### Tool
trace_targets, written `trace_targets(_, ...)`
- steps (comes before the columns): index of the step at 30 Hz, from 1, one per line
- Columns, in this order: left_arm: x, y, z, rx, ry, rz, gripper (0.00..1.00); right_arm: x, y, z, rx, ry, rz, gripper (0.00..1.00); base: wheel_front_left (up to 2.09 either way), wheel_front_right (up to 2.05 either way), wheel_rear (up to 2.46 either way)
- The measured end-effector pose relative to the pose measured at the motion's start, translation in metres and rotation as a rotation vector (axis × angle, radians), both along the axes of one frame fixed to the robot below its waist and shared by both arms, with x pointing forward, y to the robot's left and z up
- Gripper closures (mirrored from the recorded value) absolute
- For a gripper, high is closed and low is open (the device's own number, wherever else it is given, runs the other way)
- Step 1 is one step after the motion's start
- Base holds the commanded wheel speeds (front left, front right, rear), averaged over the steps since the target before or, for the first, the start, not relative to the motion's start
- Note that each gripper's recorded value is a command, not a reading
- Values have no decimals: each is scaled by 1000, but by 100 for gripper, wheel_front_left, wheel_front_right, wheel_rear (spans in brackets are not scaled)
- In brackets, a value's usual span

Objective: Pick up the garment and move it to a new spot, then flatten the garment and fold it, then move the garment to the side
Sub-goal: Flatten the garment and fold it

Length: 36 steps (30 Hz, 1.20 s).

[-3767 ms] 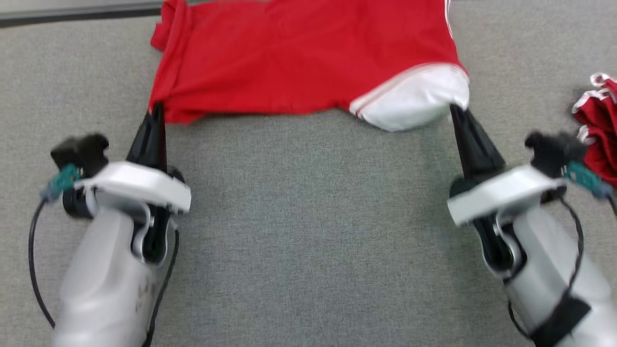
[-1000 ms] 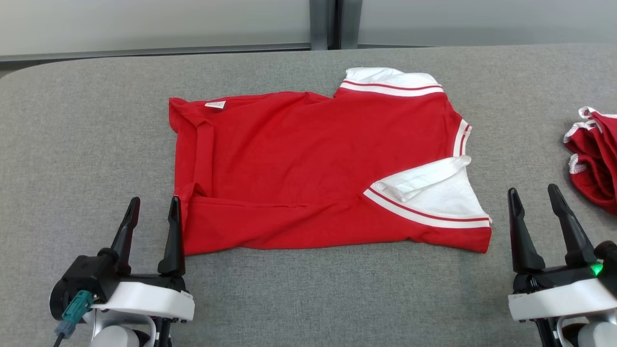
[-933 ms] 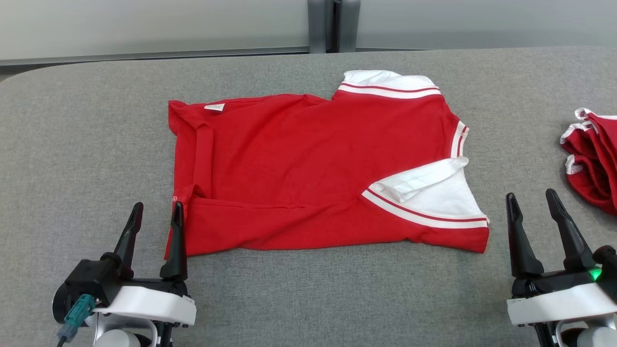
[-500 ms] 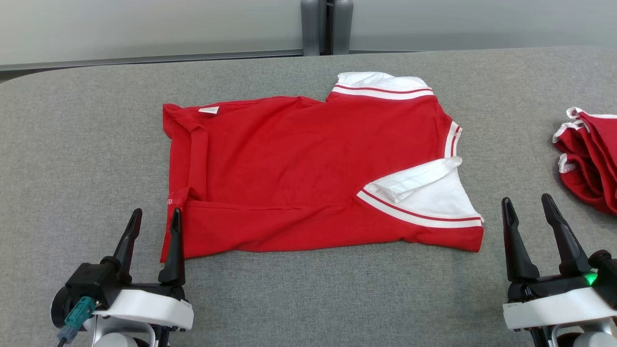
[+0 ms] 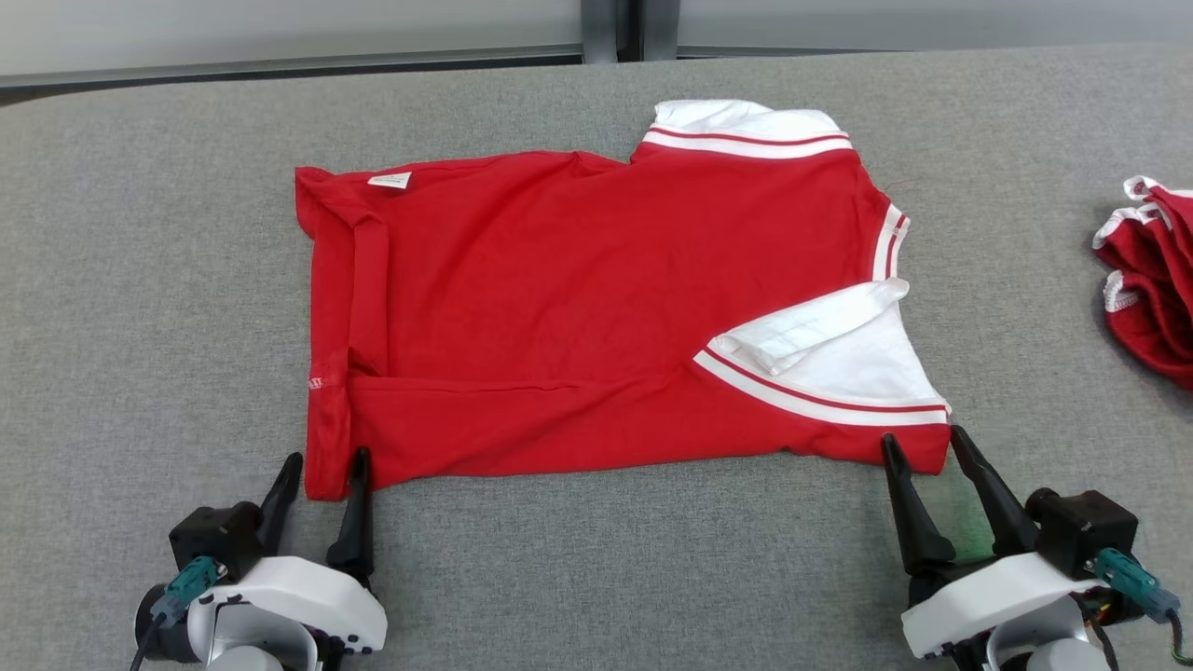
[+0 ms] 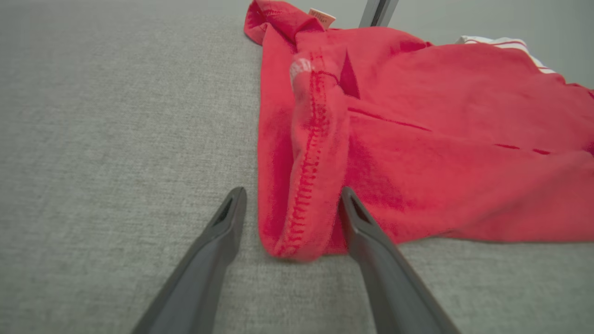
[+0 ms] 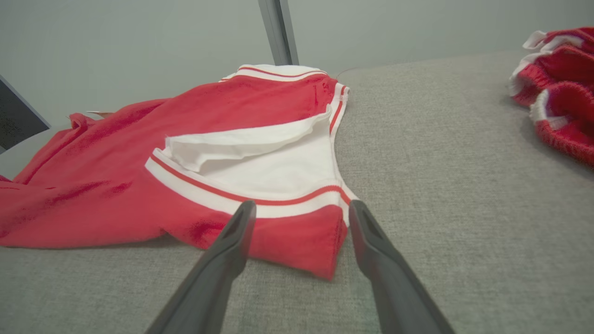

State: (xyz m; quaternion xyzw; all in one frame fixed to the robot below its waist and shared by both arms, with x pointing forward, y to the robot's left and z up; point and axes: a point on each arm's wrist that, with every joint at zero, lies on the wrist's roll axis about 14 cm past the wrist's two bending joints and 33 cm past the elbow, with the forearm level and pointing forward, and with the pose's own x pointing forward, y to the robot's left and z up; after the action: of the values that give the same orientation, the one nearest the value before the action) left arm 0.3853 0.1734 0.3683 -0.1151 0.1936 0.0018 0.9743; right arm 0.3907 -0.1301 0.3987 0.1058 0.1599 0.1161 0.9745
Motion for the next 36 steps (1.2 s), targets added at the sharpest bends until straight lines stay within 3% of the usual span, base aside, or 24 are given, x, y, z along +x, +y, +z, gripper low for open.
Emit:
trace_targets(5,7,1,-8,-18,13,4,0,7,5,-23,-1,56,9,0,0,0,0)
trace_targets(6,8,0,-9,-22,15,-1,15,8,4,-27,-2,63,8,0,0,0,0)
trace_targets(7,9,0,-10,-22,17,-5,60,10,4,-29,1,68,6,0,0,0,0)
trace_targets(8,10,0,-10,-24,13,-7,100,11,4,-32,-1,77,4,30,0,0,0)
trace_targets(9,10,-1,-11,-28,14,-12,100,12,4,-34,-1,81,3,73,0,0,0)
trace_targets(10,11,0,-11,-28,11,-10,100,13,4,-36,0,85,1,100,0,0,0)
trace_targets(19,13,10,8,-33,-59,15,100,13,5,-27,47,63,-18,100,0,0,0)
trace_targets(35,-57,26,26,-45,19,67,100,-68,4,-3,97,124,-51,100,0,0,0)
trace_targets(36,-60,26,25,-42,26,68,100,-69,5,-2,100,125,-50,62,0,0,0)
